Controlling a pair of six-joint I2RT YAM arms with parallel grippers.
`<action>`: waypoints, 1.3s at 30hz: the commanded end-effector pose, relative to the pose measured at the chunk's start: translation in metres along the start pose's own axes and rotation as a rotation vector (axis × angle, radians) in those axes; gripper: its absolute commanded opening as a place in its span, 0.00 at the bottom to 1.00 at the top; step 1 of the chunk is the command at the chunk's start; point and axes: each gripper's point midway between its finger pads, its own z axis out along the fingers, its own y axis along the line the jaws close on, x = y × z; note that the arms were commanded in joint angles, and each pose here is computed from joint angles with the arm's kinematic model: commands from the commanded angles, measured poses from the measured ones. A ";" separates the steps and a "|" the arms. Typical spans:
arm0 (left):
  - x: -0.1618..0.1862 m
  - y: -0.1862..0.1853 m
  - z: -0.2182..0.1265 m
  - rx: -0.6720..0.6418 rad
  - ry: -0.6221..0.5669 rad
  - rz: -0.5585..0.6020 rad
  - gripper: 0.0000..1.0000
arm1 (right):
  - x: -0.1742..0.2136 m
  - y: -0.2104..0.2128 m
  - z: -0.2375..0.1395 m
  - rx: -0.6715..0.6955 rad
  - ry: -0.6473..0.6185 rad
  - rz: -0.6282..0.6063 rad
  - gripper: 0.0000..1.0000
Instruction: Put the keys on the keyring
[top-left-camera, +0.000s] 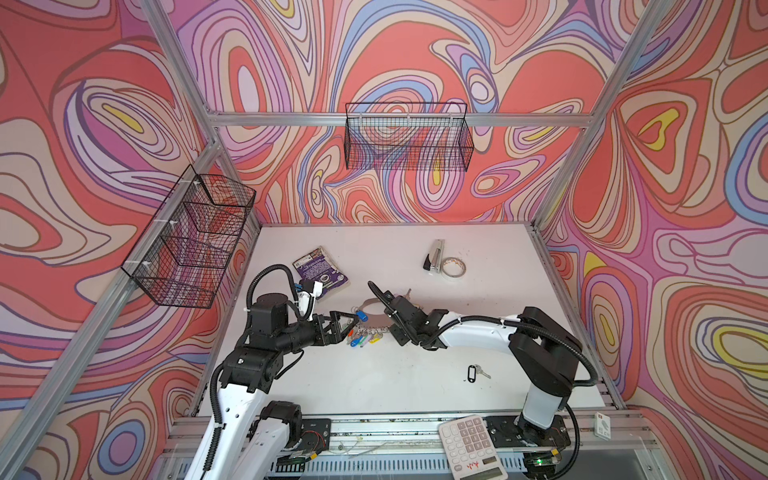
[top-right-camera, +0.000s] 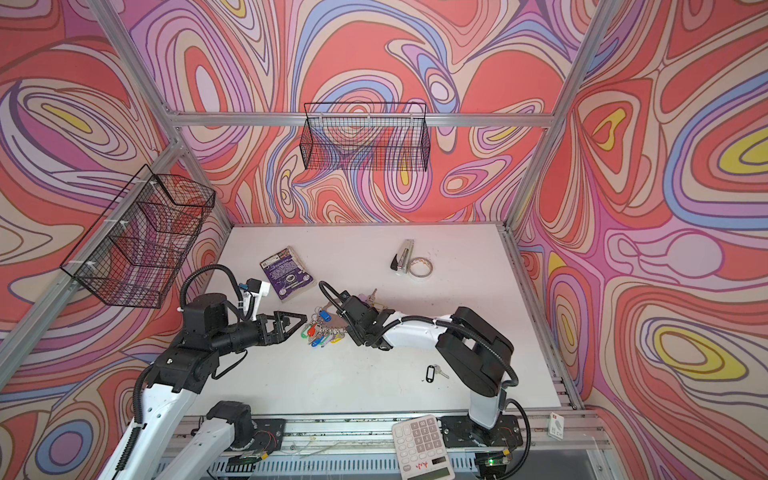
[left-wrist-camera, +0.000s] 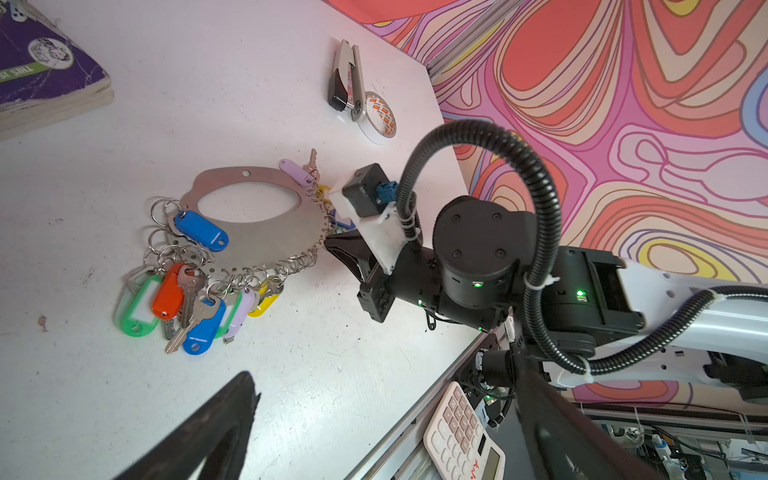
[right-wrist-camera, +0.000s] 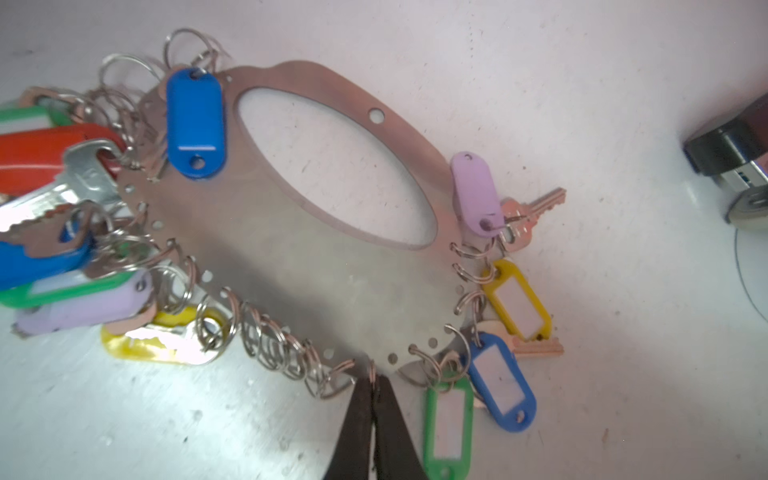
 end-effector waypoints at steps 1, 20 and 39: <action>0.000 0.002 0.001 0.005 -0.015 -0.013 1.00 | 0.007 0.004 -0.023 -0.055 0.021 0.054 0.00; 0.073 0.047 0.056 -0.209 0.075 -0.013 0.75 | 0.052 0.047 -0.029 -0.291 0.217 0.387 0.00; 0.098 0.045 0.098 -0.244 0.067 0.249 0.63 | 0.051 0.064 -0.014 -0.339 0.268 0.468 0.06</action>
